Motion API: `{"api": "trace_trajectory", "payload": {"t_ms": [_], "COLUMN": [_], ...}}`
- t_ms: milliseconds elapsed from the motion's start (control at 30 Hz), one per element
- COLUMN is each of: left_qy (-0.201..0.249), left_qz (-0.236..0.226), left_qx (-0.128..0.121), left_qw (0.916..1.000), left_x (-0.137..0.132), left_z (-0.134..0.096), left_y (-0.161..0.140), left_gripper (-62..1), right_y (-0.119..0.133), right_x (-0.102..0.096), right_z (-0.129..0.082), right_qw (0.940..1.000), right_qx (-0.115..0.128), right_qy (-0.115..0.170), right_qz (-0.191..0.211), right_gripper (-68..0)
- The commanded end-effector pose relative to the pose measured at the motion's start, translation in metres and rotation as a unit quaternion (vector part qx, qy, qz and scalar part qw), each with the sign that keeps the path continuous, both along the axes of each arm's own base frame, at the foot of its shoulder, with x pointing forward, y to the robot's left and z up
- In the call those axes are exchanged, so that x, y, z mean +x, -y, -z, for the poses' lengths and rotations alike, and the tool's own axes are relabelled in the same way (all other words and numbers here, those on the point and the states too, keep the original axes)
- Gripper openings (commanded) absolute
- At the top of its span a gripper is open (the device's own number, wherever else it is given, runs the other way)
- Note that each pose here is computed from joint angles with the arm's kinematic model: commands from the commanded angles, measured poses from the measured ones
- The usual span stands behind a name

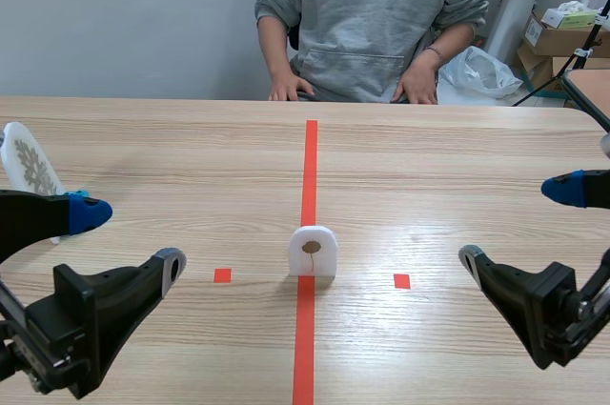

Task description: Do the leaf sorting experiment

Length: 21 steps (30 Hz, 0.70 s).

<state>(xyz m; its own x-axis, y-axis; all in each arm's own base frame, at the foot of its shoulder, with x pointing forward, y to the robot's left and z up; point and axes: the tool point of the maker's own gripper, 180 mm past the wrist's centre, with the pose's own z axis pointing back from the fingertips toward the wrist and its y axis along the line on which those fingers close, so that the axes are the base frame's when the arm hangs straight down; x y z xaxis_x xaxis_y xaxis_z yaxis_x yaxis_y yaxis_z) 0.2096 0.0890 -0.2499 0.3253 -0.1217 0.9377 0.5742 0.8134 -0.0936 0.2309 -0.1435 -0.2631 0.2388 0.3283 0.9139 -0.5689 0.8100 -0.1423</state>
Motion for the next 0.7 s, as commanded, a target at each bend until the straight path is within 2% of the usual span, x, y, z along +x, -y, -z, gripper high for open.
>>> {"api": "trace_trajectory", "payload": {"t_ms": [0,500,667], "left_qy": [0.013,0.013,0.013], "left_qz": [0.003,0.003,0.003], "left_qx": [-0.016,-0.016,-0.016], "left_qw": [0.9998,0.9998,0.9998], "left_x": [0.0003,0.0003,0.0003], "left_z": [-0.0107,-0.0107,-0.0107], "left_y": [0.0053,0.0053,0.0053], "left_gripper": [-4.3,-4.3,-4.3], "right_y": [0.0011,0.0012,0.0021], "right_x": [0.0054,0.0054,0.0049], "right_z": [-0.0086,-0.0084,-0.0059], "right_qw": [0.9998,0.9998,0.9999], "right_qx": [0.007,0.006,-0.007], "right_qy": [0.016,0.016,0.015], "right_qz": [0.004,0.004,0.001], "right_gripper": [0.4,0.4,0.4]}}
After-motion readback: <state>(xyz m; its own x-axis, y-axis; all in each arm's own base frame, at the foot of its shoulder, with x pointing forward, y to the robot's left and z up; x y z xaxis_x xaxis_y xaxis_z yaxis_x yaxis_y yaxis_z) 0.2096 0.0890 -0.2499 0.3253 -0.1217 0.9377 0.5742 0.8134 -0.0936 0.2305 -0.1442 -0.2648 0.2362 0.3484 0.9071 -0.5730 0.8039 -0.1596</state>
